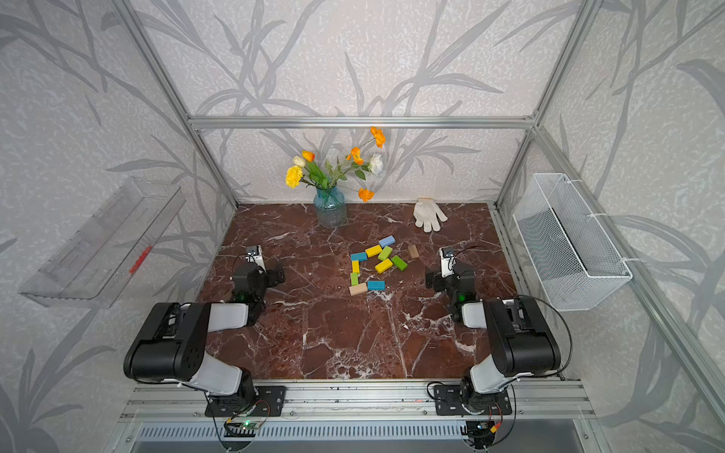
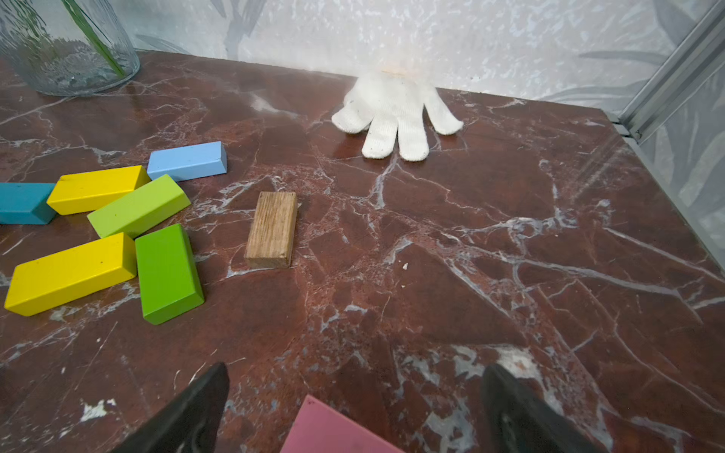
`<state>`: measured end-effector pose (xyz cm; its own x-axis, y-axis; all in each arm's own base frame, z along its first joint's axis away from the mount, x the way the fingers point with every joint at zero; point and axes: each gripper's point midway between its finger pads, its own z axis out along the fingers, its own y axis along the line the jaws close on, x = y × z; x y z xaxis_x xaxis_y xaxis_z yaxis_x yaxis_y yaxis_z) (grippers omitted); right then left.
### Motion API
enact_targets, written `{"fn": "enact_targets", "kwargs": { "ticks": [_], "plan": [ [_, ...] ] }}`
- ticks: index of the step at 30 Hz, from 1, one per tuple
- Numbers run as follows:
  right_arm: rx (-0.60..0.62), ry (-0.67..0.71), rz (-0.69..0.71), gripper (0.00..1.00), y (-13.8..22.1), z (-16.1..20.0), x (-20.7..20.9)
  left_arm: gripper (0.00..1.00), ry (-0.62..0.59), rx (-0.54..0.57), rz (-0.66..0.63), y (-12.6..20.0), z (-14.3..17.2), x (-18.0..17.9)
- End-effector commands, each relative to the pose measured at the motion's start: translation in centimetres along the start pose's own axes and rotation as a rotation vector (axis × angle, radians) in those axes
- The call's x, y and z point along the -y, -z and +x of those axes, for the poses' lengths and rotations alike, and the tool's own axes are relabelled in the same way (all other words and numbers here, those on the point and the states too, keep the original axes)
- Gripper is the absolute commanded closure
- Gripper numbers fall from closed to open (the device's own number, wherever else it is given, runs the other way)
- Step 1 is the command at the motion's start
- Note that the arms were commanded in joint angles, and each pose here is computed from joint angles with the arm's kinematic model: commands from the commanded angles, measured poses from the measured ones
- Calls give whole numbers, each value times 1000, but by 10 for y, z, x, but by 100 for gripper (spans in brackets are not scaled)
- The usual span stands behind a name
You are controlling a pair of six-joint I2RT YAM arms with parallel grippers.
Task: Assemble the letter c with building blocks
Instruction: Pick up the building block from the center of the board.
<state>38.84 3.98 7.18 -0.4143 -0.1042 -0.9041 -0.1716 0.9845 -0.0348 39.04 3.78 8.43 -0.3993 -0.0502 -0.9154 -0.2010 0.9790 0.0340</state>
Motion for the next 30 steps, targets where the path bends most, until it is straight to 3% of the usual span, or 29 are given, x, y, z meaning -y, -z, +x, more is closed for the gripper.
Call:
{"fn": "enact_targets", "kwargs": {
  "ticks": [1, 24, 28, 30],
  "plan": [
    [56, 11, 12, 1, 0, -20, 2, 0, 5, 23, 4, -1, -8, 0],
    [50, 4, 13, 1, 0, -19, 2, 0, 7, 21, 5, -1, -7, 0],
    [81, 5, 32, 2, 2, -28, 5, 4, -5, 54, 19, 4, -19, 1],
    [53, 22, 39, 2, 6, -35, 3, 4, -12, 12, 24, 11, -26, 2]
  ]
}}
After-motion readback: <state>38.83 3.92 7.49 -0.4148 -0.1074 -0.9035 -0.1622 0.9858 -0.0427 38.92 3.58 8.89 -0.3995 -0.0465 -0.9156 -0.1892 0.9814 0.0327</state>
